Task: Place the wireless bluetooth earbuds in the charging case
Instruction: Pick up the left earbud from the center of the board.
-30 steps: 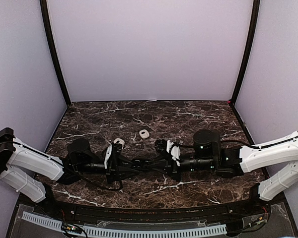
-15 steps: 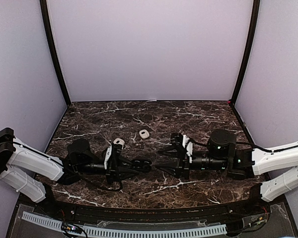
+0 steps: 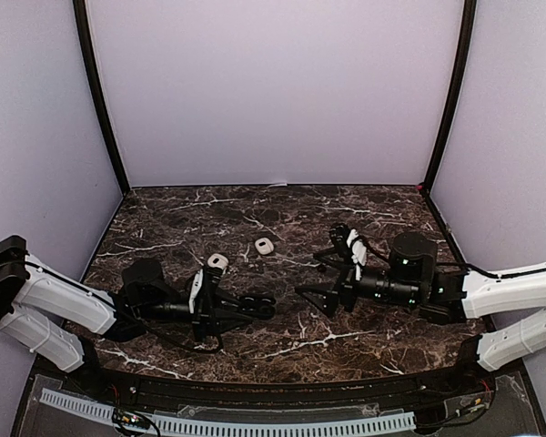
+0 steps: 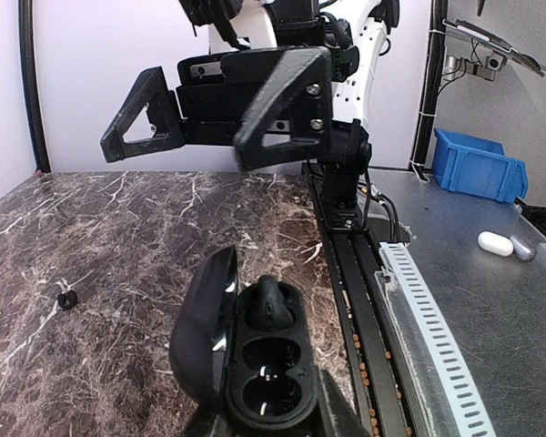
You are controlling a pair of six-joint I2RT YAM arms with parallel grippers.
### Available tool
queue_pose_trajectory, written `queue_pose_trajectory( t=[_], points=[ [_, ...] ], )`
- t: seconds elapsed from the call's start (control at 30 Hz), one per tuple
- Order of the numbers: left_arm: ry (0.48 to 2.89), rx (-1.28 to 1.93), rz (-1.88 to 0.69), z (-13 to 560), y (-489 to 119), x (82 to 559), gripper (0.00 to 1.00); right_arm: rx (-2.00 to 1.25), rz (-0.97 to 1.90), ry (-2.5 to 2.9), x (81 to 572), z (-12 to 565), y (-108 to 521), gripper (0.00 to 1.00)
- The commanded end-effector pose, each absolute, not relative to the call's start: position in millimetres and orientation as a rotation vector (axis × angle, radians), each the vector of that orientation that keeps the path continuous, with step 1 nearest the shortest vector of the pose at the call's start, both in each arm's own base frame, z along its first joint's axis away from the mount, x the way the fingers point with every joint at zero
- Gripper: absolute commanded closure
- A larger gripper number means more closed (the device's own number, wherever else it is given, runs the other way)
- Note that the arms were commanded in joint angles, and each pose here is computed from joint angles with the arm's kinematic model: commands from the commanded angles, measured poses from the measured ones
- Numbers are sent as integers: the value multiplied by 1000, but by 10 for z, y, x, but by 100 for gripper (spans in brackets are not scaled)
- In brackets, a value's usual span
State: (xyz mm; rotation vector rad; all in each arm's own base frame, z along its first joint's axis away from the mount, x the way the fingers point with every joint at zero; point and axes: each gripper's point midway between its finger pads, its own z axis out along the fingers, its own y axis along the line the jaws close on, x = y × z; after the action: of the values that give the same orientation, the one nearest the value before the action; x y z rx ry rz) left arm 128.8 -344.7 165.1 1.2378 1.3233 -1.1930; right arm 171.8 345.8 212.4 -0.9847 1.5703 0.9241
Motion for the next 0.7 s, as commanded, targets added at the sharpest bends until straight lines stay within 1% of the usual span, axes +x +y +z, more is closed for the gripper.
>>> queue_pose_trajectory(
  t=[0.0,0.17,0.33,0.47,0.67],
  points=[
    [1267,1200,-1206,1806,-3415,1265,84,-745,842,1641,2072,2245,3259,1],
    [1304,1183,-1227,1770,-3415,1313,84,-614,717,1733,2294,2155,3083,1],
    [1312,1164,-1251,1772,-3412,1348,84,-624,642,1697,2334,2104,2996,1],
    [1316,1159,-1260,1768,-3412,1360,84,-683,680,1715,2284,2002,3004,1],
    [1318,1162,-1248,1745,-3410,1369,84,-650,657,1785,2401,1884,2897,1]
  ],
)
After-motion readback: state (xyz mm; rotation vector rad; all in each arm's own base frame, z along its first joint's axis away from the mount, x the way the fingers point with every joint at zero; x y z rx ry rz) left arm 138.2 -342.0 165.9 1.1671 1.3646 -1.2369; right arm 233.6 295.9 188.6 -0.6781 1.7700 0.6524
